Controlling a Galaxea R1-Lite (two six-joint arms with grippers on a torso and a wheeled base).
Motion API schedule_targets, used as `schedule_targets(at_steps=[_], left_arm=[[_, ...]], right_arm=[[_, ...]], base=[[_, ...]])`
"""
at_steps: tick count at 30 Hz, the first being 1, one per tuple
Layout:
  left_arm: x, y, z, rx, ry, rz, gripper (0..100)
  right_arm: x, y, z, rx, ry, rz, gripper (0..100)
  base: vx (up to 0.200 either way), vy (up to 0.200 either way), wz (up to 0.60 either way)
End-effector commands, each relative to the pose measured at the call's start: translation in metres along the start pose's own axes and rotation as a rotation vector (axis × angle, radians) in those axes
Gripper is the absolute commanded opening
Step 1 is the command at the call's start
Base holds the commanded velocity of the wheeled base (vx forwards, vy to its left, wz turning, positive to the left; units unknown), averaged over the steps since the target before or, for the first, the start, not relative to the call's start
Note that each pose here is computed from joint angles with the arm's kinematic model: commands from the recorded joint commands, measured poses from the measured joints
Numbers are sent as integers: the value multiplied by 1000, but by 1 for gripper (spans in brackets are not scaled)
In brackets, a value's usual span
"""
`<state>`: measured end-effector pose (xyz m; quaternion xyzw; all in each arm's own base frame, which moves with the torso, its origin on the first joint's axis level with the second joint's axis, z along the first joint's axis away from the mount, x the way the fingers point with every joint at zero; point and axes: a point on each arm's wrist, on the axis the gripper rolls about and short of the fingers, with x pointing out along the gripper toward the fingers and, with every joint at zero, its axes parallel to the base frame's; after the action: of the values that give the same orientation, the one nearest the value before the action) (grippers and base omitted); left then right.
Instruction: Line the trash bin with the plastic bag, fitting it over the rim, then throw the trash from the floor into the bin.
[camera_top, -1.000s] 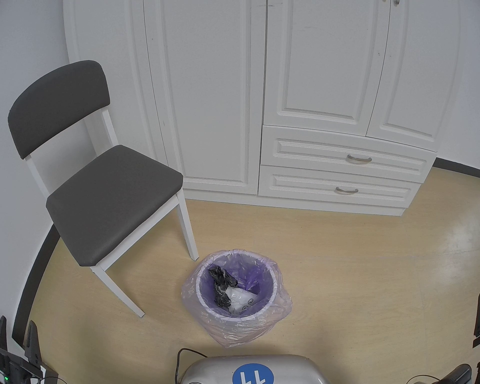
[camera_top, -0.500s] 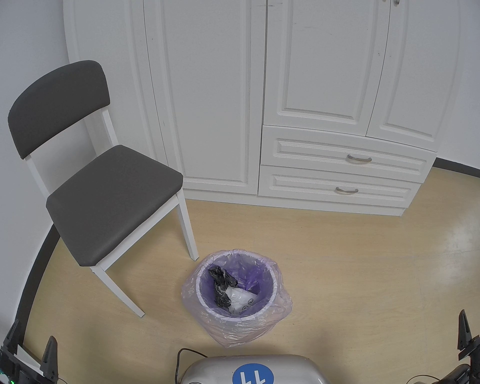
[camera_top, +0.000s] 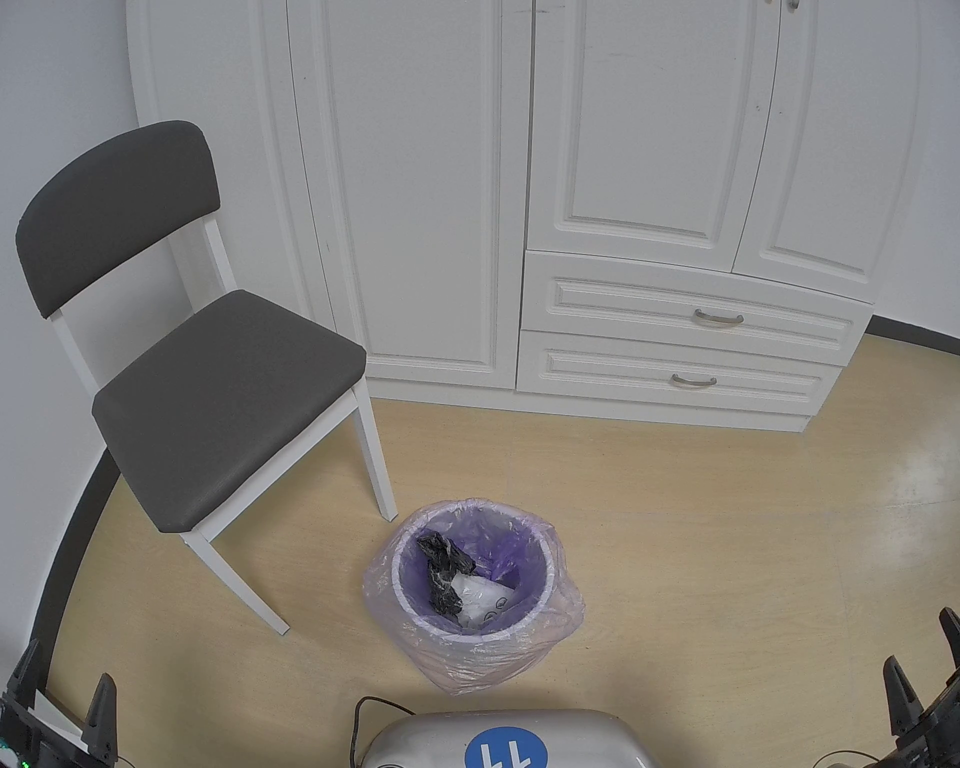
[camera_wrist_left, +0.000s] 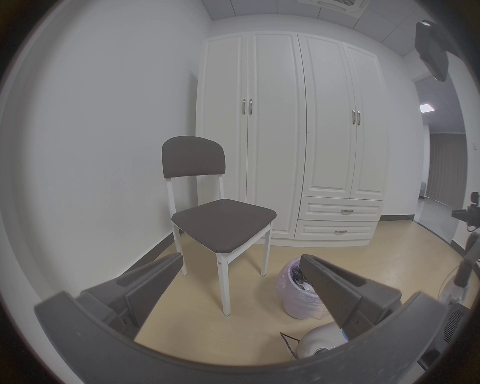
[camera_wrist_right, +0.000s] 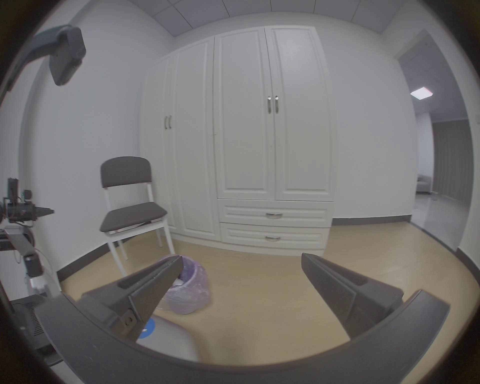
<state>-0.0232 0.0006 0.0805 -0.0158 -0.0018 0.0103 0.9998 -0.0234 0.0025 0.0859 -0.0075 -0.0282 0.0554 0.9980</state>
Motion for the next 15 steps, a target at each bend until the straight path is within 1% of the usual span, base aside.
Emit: schedule_targets(at_steps=[1, 2, 3, 4, 5, 6, 10, 12, 14, 15], left_arm=[[0, 0, -5, -1, 5, 1, 100], [0, 0, -5, -1, 5, 1, 100], [0, 0, -5, -1, 5, 1, 100], [0, 0, -5, 1, 5, 1, 100], [0, 0, -5, 1, 5, 1, 100], [0, 0, -5, 1, 5, 1, 100], [0, 0, -5, 1, 5, 1, 100], [0, 0, -5, 1, 5, 1, 100], [0, 0, -5, 1, 5, 1, 100], [0, 0, -5, 1, 5, 1, 100]], right_arm=[[0, 0, -4, -10, 8, 4, 100], [0, -1, -4, -31, 4, -30, 100], [0, -2, -4, -60, 4, -90, 100], [0, -3, -4, -71, 4, -114, 100], [0, -4, -4, -84, 8, -186, 100], [0, -5, -4, -84, 5, -205, 100], [-1, -5, -4, -55, 3, -205, 100], [0, -4, -5, -46, 7, -183, 100], [0, -2, -5, -46, 7, -110, 100], [0, -2, -5, -46, 7, -110, 100]], base=[[0, 0, 0], [0, 0, 0], [0, 0, 0], [0, 0, 0], [0, 0, 0], [0, 0, 0], [0, 0, 0], [0, 0, 0], [0, 0, 0], [0, 0, 0]])
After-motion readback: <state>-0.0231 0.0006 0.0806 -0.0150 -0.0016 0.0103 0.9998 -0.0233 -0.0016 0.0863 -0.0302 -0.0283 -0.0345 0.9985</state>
